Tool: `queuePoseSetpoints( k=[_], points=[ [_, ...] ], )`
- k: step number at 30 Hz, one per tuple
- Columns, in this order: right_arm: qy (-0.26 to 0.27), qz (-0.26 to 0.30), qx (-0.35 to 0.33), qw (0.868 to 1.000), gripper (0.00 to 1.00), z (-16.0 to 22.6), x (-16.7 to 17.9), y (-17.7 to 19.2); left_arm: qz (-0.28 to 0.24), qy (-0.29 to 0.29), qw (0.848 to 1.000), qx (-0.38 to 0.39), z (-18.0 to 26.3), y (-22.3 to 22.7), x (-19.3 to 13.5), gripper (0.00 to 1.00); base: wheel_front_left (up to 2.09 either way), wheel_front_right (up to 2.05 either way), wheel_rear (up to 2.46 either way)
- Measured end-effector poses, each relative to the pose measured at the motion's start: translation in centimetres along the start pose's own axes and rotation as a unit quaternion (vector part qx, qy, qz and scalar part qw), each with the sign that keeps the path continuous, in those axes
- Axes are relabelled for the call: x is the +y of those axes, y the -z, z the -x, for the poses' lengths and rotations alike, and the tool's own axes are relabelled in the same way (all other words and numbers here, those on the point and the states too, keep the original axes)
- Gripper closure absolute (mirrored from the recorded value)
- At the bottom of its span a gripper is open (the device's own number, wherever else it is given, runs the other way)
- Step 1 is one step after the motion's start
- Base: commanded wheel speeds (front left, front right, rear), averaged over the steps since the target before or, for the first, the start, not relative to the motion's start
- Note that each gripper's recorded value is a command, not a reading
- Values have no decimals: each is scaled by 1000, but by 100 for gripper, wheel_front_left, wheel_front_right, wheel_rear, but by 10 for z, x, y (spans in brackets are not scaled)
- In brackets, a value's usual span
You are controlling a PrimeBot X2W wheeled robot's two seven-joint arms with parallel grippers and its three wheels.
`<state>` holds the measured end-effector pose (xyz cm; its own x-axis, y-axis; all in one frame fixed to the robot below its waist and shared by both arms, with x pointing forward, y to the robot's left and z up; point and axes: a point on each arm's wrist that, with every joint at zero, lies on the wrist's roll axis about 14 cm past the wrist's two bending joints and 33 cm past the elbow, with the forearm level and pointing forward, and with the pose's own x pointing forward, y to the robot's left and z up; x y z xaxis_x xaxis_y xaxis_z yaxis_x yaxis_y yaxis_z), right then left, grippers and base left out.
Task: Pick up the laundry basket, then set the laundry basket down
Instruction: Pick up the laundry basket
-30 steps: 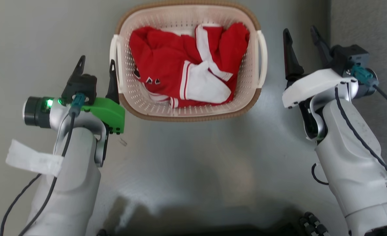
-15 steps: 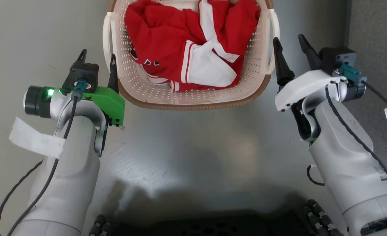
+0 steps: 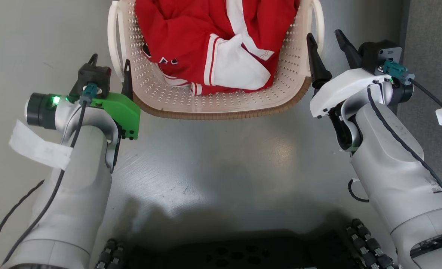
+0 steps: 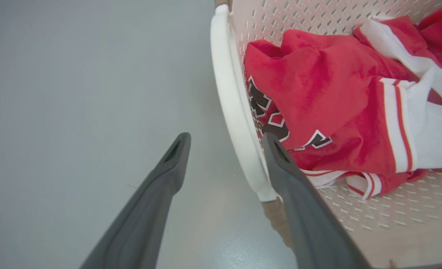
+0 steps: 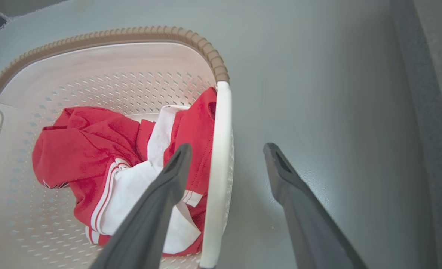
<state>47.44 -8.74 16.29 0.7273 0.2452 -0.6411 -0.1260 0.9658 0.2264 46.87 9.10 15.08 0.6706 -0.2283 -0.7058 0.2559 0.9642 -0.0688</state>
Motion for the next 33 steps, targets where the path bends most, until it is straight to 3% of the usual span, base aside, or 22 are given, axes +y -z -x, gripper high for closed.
queuePoseSetpoints(
  k=[24, 26, 29, 30, 31, 32, 33],
  points=[
    [-14, -5, 45, 999, 0, -22, 5, 25, 38, 24, 999, 24, -17, 15, -7, 0, 0, 0, 0],
    [-14, -8, 52, 999, 10, -23, 5, 30, 43, 27, 998, 28, -18, 19, -8, 0, 0, 0, 0],
    [-18, -12, 63, 998, 46, -22, 7, 38, 44, 28, 998, 36, -17, 24, -9, 0, 0, 0, 0],
    [-19, -12, 66, 998, 58, -22, 7, 40, 46, 29, 998, 36, -17, 24, -9, 40, 0, 0, 0],
    [-20, -12, 69, 997, 65, -21, 7, 41, 50, 32, 998, 37, -18, 25, -11, 73, 0, 0, 0],
    [-20, -13, 70, 997, 76, -21, 8, 42, 52, 34, 997, 37, -18, 25, -12, 97, 0, 0, 0],
    [-21, -12, 71, 997, 96, -22, 8, 42, 52, 36, 997, 38, -18, 25, -14, 100, 0, 0, 0]
  ],
)
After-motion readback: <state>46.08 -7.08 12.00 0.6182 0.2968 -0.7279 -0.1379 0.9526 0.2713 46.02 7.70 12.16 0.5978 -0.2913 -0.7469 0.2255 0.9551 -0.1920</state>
